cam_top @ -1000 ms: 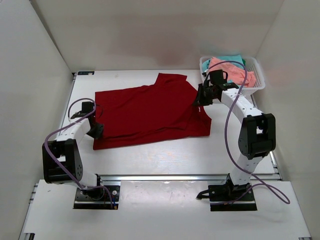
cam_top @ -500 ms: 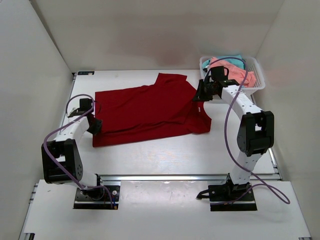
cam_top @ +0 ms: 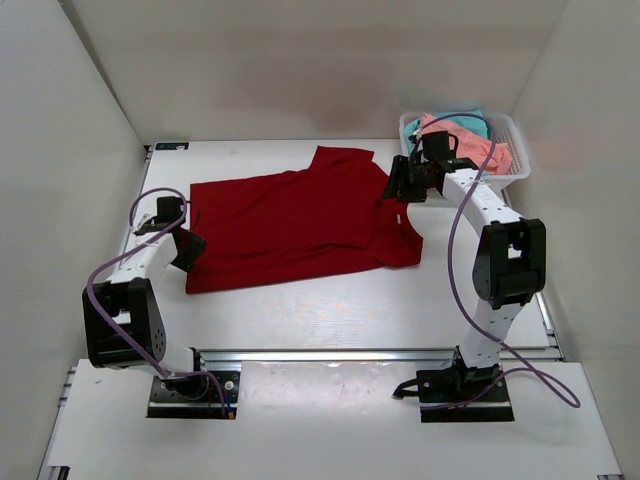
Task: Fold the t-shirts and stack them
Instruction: Fold the flattened tshirt in 1/3 of the way, then grap the side of the flattened tshirt furthest away from the robot with both arms
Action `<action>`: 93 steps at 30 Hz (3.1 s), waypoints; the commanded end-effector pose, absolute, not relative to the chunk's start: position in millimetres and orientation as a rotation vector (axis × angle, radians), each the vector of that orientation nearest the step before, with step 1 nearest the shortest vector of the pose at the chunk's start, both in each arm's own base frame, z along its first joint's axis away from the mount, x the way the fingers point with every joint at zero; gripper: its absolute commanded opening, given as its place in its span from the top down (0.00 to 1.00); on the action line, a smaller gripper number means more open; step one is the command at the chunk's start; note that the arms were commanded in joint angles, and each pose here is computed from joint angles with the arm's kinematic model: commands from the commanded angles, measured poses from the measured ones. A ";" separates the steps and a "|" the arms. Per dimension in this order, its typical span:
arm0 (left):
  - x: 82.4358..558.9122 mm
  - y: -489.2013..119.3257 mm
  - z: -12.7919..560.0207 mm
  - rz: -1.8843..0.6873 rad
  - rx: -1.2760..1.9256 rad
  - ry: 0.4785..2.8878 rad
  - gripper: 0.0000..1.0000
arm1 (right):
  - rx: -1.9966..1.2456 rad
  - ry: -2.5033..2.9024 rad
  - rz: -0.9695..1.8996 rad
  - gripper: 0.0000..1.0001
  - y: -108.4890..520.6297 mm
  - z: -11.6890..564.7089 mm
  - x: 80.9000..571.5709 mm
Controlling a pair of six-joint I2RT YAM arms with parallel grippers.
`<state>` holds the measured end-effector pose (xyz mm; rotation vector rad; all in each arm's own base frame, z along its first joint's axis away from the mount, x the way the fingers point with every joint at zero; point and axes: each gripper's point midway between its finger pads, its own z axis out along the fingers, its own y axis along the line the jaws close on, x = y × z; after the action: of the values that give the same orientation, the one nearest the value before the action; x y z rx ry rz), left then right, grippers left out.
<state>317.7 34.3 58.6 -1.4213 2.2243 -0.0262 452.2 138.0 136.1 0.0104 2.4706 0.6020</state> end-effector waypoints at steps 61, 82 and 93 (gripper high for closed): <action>368.7 32.8 103.3 0.020 -1.190 2.311 0.58 | 0.118 2.460 0.336 0.69 97.9 125.7 410.8; 483.3 45.3 44.4 0.087 -1.164 2.399 0.48 | 0.158 2.520 0.280 0.63 87.6 90.7 494.3; 478.9 36.3 14.6 0.050 -1.174 2.476 0.65 | 0.170 2.530 0.244 0.55 83.2 79.3 502.8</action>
<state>474.2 39.9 16.5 -1.1816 2.4660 0.0746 484.3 84.4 69.7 0.1835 2.5816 0.2696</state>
